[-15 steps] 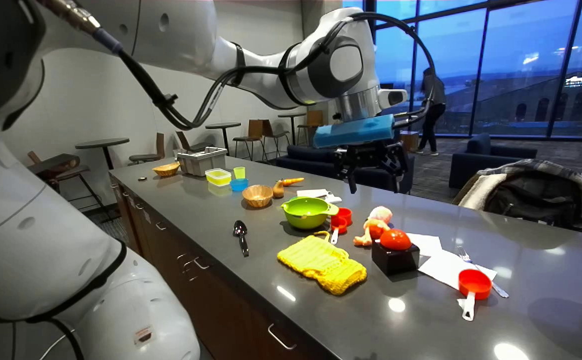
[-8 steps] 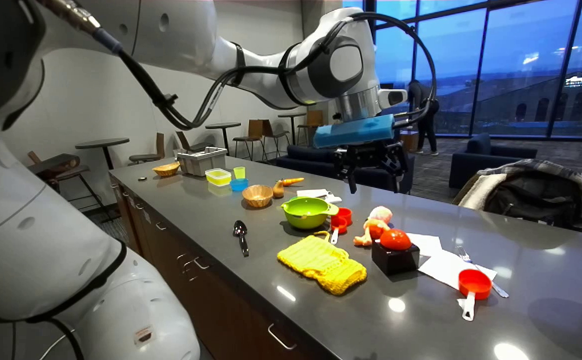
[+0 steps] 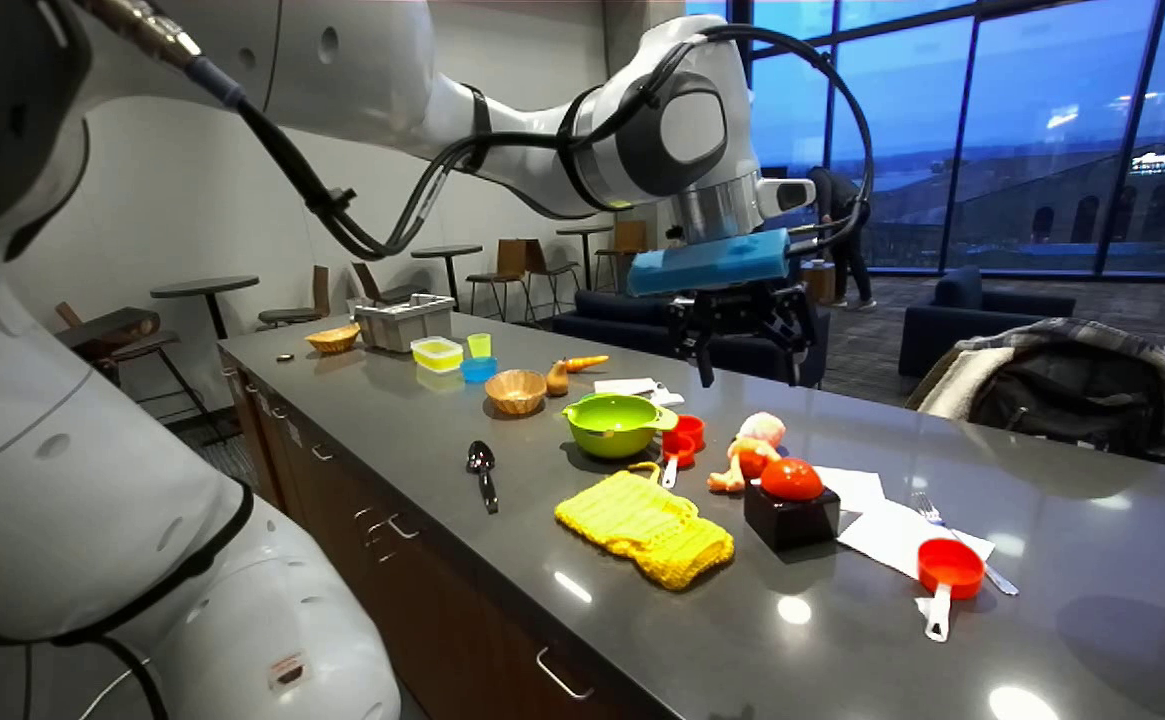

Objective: Unfold the yellow cloth and then fold it again

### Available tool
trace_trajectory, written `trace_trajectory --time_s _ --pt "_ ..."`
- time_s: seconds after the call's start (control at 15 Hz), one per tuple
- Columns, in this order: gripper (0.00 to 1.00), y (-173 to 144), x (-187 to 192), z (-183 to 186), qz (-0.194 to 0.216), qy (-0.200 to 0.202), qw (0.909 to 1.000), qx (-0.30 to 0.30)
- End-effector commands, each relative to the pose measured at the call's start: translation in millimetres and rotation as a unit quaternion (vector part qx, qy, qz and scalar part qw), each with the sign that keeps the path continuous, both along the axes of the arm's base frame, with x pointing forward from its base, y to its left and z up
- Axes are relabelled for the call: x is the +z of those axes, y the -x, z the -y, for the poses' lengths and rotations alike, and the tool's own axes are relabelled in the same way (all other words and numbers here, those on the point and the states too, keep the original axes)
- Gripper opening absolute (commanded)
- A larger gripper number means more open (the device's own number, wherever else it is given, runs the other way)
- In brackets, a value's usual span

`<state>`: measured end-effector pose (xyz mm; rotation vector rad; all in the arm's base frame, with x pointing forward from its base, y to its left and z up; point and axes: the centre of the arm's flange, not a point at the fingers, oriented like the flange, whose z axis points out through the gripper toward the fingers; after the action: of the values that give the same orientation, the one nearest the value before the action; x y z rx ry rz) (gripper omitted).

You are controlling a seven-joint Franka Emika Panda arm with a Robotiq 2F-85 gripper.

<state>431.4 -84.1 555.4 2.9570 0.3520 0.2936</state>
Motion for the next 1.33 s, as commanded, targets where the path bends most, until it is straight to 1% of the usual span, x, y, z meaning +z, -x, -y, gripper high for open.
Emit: trace_trajectory --time_s 0.0,0.33,0.53,0.8,0.93,1.27 --pt "1.00 -7 -11 -7 -0.008 -0.012 0.9999 -0.010" --pt "1.00 -32 -52 -42 -0.039 -0.059 0.9954 -0.065" --pt "1.00 -44 -80 -63 -0.054 -0.056 0.9914 -0.106" --pt "1.00 -52 -128 -79 -0.073 -0.056 0.9852 -0.145" --pt "1.00 -51 -150 -81 -0.084 -0.063 0.9810 -0.163" --pt "1.00 -43 -203 -82 -0.103 -0.064 0.9718 -0.202"
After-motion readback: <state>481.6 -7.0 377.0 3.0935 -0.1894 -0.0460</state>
